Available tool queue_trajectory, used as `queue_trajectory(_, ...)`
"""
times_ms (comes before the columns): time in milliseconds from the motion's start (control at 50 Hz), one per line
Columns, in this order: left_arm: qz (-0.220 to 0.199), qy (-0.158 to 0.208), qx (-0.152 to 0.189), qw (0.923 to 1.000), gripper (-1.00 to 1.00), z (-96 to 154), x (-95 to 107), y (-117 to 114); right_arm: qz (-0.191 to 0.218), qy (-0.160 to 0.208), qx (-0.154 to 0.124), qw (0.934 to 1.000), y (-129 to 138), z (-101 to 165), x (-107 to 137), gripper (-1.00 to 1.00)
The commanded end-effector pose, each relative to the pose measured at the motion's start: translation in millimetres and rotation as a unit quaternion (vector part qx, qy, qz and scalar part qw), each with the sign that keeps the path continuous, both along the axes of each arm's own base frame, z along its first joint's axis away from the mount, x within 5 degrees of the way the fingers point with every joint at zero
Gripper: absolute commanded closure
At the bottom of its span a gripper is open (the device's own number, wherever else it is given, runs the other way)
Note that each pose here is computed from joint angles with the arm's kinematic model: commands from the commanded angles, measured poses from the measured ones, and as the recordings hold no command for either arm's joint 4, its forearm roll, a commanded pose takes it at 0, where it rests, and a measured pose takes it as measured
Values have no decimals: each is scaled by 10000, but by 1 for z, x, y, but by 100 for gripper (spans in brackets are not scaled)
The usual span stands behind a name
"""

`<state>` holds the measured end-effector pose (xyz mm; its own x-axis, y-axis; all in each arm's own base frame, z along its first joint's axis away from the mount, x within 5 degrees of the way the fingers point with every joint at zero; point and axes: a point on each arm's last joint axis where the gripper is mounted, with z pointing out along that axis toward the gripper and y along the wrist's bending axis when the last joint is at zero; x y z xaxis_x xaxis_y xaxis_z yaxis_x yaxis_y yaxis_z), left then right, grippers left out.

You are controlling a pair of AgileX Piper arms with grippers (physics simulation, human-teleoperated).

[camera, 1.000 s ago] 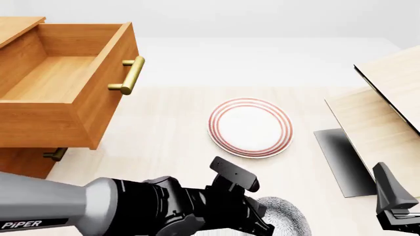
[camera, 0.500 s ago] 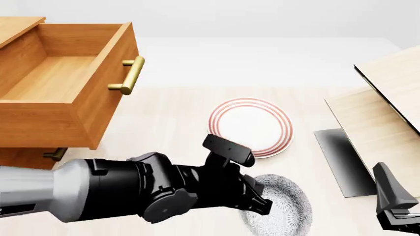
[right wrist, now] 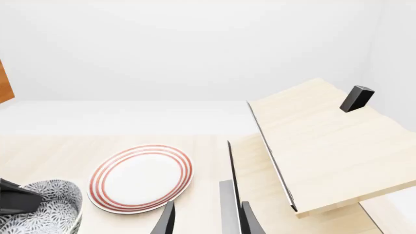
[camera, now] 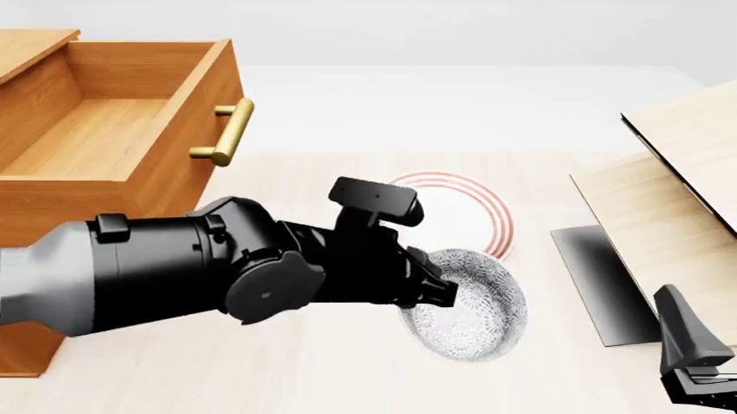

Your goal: Open the top drawer of the cabinet and put the bowl in it.

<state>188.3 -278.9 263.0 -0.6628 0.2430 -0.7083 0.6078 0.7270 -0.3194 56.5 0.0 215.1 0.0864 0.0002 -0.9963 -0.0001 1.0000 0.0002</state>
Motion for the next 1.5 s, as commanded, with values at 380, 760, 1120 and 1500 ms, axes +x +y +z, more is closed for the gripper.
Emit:
queue_trajectory(380, 522, -267, -149, 9982, 100, 78, 40, 19, 0, 0, 0, 10000, 0, 0, 0, -100)
queue_trajectory(760, 1017, -496, -210, 9934, 100, 121, 62, 53, 0, 0, -1, 10000, 0, 0, 0, -100)
queue_trajectory(1120, 1093, -674, -121, 9916, 100, 151, 73, 62, -1, 0, 0, 10000, 0, 0, 0, -100)
queue_trajectory(1500, 1334, -886, 77, 9871, 100, 181, 107, 74, 0, 0, -1, 10000, 0, 0, 0, -100)
